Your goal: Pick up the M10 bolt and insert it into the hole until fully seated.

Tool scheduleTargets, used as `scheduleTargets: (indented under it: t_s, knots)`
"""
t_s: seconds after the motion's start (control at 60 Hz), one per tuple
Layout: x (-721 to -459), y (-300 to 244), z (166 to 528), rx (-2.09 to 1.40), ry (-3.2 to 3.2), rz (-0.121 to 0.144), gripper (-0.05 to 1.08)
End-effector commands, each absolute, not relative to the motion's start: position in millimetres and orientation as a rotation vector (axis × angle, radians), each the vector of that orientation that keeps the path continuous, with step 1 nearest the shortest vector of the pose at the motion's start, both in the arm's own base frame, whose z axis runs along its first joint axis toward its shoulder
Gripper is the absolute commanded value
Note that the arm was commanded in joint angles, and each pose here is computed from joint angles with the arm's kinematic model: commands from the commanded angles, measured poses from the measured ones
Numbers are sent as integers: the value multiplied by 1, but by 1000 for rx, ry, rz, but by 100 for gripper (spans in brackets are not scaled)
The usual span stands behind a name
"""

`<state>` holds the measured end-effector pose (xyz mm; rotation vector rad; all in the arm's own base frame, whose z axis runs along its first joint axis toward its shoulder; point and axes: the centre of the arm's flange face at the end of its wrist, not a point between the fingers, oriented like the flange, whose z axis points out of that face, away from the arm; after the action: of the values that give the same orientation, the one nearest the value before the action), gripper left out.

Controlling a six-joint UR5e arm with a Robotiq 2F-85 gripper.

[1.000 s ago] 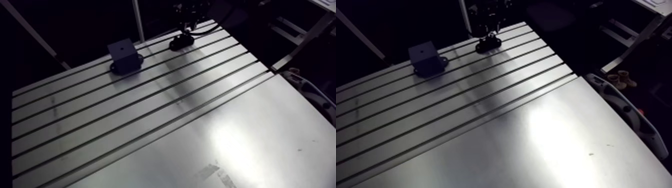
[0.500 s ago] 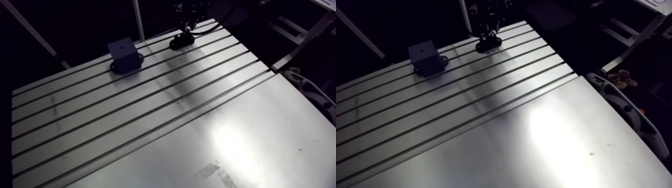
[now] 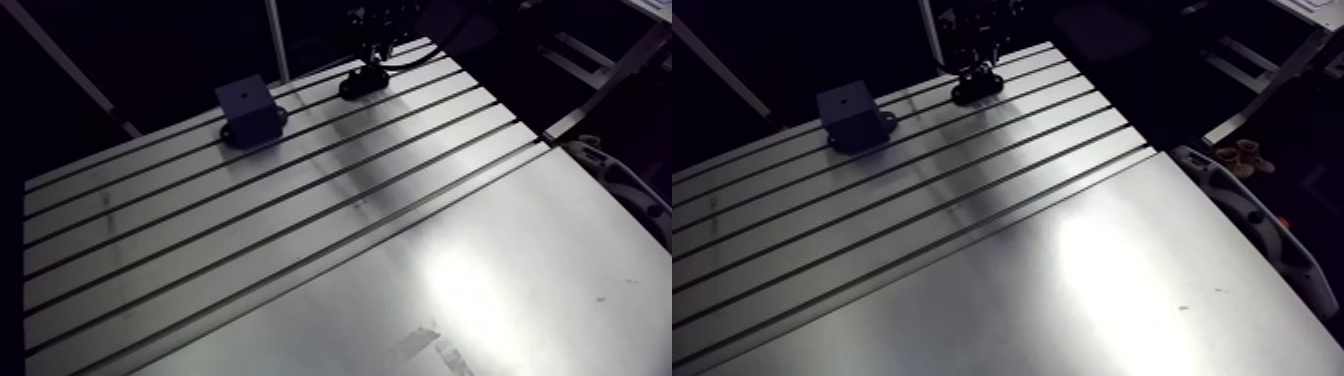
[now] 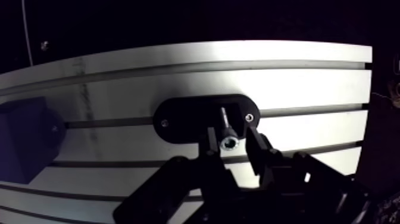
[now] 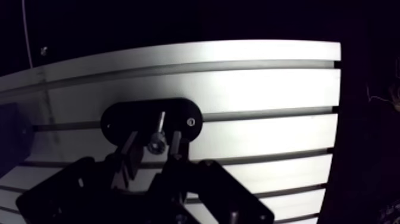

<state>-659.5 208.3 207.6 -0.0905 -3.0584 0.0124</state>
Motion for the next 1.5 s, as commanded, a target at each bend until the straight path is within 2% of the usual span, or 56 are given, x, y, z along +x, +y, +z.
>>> scheduleTargets:
  t_s: [0.017, 1.5]
  knots:
    - [-659, 209, 209, -91, -3058, 5, 62]
    - [-658, 206, 205, -86, -3067, 10, 69]
